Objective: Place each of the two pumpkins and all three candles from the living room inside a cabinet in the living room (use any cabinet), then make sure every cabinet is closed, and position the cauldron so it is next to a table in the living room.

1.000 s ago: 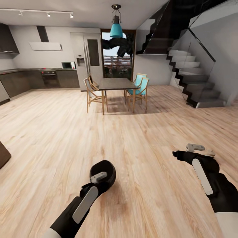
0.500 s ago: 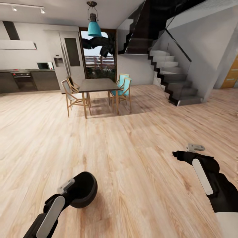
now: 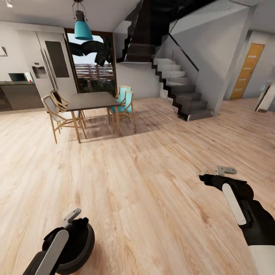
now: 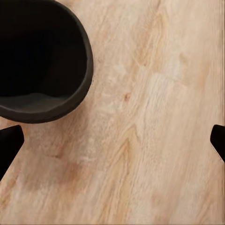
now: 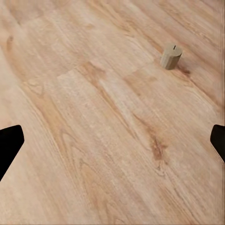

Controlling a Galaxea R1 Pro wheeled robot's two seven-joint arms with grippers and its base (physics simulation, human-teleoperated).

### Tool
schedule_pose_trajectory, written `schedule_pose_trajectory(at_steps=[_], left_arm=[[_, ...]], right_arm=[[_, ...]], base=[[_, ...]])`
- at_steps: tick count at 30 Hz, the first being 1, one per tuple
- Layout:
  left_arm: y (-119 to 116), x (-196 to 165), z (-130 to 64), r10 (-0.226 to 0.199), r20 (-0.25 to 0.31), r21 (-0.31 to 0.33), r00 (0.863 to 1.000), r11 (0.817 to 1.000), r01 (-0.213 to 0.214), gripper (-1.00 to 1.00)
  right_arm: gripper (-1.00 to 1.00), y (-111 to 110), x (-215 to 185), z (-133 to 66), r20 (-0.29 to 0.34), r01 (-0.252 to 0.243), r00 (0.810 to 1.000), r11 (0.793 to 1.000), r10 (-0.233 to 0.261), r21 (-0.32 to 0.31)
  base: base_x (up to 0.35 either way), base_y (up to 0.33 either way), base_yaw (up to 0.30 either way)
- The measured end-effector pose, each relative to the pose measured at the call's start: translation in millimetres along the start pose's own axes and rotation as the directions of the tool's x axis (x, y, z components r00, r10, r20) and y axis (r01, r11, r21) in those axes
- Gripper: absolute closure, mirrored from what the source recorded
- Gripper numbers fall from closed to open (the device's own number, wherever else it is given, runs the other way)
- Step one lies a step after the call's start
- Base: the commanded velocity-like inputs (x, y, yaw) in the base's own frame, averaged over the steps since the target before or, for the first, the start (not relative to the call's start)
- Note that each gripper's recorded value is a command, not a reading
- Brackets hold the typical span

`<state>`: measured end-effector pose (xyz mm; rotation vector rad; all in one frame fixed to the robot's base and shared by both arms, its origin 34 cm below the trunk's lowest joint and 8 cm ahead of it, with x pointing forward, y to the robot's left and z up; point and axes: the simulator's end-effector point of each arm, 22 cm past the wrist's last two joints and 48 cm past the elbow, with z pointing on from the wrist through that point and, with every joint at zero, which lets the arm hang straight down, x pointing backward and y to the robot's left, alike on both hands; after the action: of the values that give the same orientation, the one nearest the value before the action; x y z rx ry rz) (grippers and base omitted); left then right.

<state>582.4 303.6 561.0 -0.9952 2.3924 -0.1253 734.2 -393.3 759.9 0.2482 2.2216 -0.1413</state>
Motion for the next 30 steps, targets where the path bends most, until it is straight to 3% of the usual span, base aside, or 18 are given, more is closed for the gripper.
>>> schedule_pose_trajectory(at_steps=[22,30], left_arm=[[0.1,0.6,0.1,0.002,-0.003,0.000,1.000,1.000,-0.002,-1.00],[1.6,1.9,1.0,0.002,-0.005,-0.004,1.000,1.000,-0.002,-1.00]], right_arm=[[-1.00,-0.6,1.3,0.8,-0.004,0.000,1.000,1.000,0.000,0.002],[-1.00,-5.4,19.0,16.8,-0.068,-0.006,0.998,1.000,0.007,0.015]], base=[[0.330,0.000,-0.266],[0.330,0.000,-0.240]])
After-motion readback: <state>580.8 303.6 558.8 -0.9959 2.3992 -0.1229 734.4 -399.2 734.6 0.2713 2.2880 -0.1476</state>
